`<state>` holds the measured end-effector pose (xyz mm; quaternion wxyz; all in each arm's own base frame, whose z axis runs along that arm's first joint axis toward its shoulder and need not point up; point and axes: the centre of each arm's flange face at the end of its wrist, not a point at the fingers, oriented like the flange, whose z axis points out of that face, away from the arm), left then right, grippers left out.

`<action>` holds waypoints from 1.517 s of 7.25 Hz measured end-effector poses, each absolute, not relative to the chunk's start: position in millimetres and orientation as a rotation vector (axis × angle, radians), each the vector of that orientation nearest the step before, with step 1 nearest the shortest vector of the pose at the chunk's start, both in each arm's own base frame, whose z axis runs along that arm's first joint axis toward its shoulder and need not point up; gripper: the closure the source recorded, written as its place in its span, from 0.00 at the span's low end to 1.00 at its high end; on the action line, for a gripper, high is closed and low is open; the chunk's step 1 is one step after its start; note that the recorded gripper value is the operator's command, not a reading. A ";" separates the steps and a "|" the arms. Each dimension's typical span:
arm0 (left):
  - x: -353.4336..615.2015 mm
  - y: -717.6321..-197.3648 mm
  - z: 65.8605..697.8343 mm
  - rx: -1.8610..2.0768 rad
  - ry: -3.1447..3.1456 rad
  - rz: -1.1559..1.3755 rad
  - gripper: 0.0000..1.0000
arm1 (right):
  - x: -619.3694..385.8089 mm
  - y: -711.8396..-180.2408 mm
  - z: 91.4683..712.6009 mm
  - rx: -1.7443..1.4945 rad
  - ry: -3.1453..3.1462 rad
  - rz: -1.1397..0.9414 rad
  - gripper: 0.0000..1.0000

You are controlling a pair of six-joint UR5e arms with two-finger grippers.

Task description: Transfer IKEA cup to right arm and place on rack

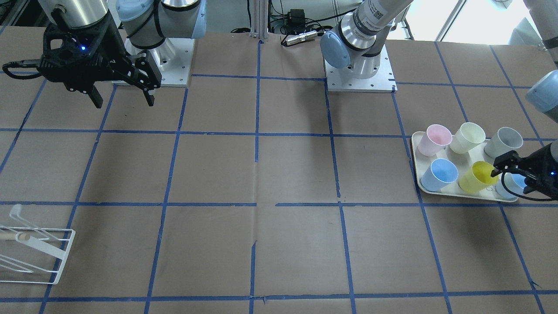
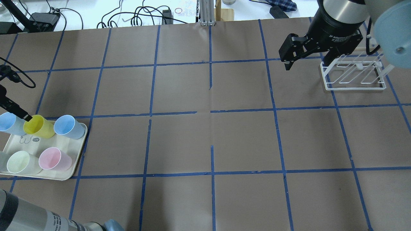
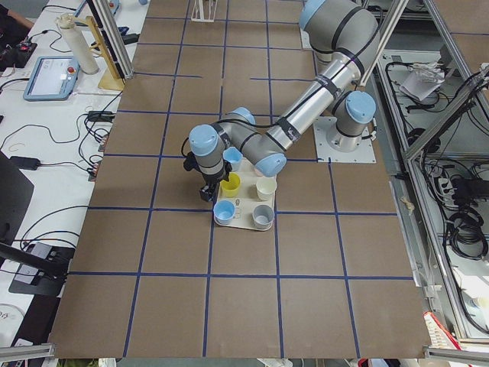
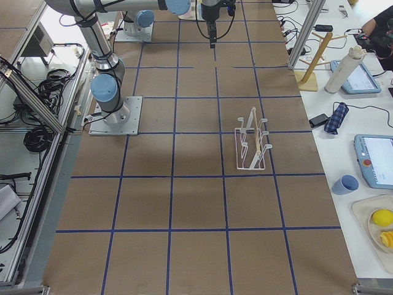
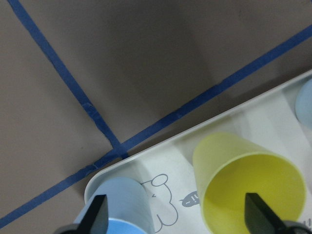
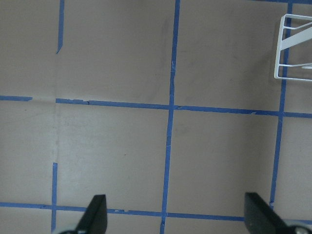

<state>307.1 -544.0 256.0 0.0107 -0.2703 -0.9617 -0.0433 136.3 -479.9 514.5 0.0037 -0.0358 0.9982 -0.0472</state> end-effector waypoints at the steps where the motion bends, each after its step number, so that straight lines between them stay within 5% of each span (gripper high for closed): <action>1: 306.3 -543.6 253.8 -0.840 -2.998 -0.139 0.08 | 136.2 -480.0 514.5 -0.112 3.129 -0.148 0.00; 4: 301.5 -538.5 243.1 -0.839 -2.977 -0.157 0.11 | 136.0 -480.2 514.4 -0.111 3.129 -0.148 0.00; 6: 302.5 -536.8 238.7 -0.845 -2.968 -0.164 0.25 | 136.0 -479.6 514.6 -0.109 3.131 -0.149 0.00; 7: 303.6 -536.5 236.1 -0.845 -2.964 -0.167 0.35 | 136.1 -479.5 514.7 -0.108 3.131 -0.150 0.00; 10: 304.8 -536.6 232.1 -0.831 -2.962 -0.175 1.00 | 135.5 -479.1 515.4 -0.106 3.135 -0.155 0.00; 11: 304.5 -536.5 231.9 -0.825 -2.961 -0.178 1.00 | 135.4 -479.2 515.4 -0.106 3.135 -0.155 0.00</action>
